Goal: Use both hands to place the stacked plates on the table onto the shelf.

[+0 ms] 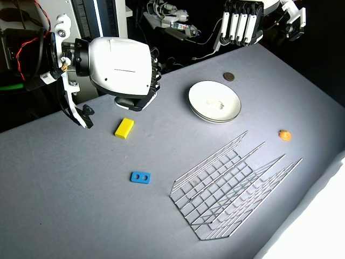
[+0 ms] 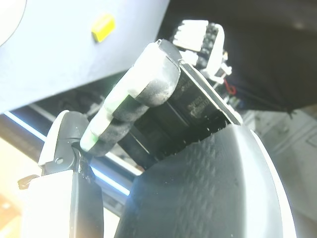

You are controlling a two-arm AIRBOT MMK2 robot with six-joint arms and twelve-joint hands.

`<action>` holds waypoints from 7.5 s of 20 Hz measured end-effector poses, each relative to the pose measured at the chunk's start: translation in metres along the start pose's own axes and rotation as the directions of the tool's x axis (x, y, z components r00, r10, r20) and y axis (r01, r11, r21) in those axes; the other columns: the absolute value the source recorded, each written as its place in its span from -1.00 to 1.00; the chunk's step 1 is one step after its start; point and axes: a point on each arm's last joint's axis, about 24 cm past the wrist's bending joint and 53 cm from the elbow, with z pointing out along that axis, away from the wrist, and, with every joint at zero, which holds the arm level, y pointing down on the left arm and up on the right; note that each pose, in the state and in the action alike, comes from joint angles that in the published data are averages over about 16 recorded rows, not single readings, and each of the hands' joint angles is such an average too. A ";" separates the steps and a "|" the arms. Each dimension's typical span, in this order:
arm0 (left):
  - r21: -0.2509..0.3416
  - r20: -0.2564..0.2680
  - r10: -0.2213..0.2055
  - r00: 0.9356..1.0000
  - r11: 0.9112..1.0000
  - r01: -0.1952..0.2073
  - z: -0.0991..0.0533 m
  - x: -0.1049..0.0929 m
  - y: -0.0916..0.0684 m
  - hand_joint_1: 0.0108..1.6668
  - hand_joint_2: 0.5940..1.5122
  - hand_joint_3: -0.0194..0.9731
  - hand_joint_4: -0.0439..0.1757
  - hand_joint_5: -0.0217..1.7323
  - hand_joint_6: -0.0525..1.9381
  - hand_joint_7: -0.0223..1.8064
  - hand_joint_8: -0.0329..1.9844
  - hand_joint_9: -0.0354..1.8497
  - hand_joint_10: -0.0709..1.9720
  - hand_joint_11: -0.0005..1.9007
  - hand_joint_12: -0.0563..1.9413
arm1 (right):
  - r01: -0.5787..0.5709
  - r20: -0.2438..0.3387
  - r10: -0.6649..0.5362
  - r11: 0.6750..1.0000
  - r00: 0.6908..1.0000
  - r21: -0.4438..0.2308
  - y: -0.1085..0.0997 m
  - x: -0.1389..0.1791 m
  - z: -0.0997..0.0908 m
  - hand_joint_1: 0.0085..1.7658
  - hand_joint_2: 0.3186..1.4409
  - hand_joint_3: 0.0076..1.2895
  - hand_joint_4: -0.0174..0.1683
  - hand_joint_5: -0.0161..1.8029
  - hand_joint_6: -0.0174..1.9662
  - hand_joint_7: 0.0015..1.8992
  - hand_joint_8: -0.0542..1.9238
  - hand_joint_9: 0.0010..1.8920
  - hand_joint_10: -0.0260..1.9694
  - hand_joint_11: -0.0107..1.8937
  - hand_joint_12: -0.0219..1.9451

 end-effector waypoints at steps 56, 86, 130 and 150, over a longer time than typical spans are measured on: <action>-0.313 -0.419 -0.295 0.858 0.935 0.168 -0.043 0.158 0.050 -0.99 0.23 -0.92 -0.59 -0.76 -0.95 -0.75 -0.95 -0.77 -0.92 -0.97 -0.58 | 0.123 -0.063 -0.127 0.990 0.990 -0.066 0.000 -0.001 0.022 0.42 0.26 -0.99 -0.86 -0.95 -0.96 -0.98 -0.94 -0.98 -0.97 -0.97 -0.49; -0.400 -0.453 -0.402 0.796 0.889 0.221 -0.063 0.197 0.055 -0.99 0.26 -0.92 -0.61 -0.73 -0.95 -0.74 -0.95 -0.75 -0.93 -0.98 -0.53 | 0.262 -0.140 -0.278 0.958 0.950 -0.119 0.004 0.032 0.038 0.41 0.30 -0.99 -0.77 -0.95 -0.96 -0.97 -0.94 -0.98 -0.97 -0.97 -0.88; -0.541 -0.179 -0.623 0.761 0.709 0.453 0.009 0.209 0.053 -0.99 0.26 -0.93 -0.65 -0.74 -0.97 -0.76 -0.98 -0.74 -0.92 -0.98 -0.49 | 0.538 -0.149 -0.550 0.835 0.822 -0.118 -0.011 0.097 0.136 0.43 0.18 -0.99 -0.77 -0.95 -0.96 -0.99 -0.94 -0.98 -0.97 -0.97 -0.58; -0.555 -0.091 -0.601 0.794 0.693 0.461 0.004 0.183 0.078 -0.99 0.26 -0.92 -0.64 -0.74 -0.95 -0.73 -0.97 -0.74 -0.92 -0.98 -0.52 | 0.529 -0.145 -0.542 0.840 0.828 -0.118 -0.018 0.111 0.172 0.19 0.28 -0.99 -0.81 -0.28 -0.29 -0.24 -0.24 -0.26 -0.20 -0.53 0.58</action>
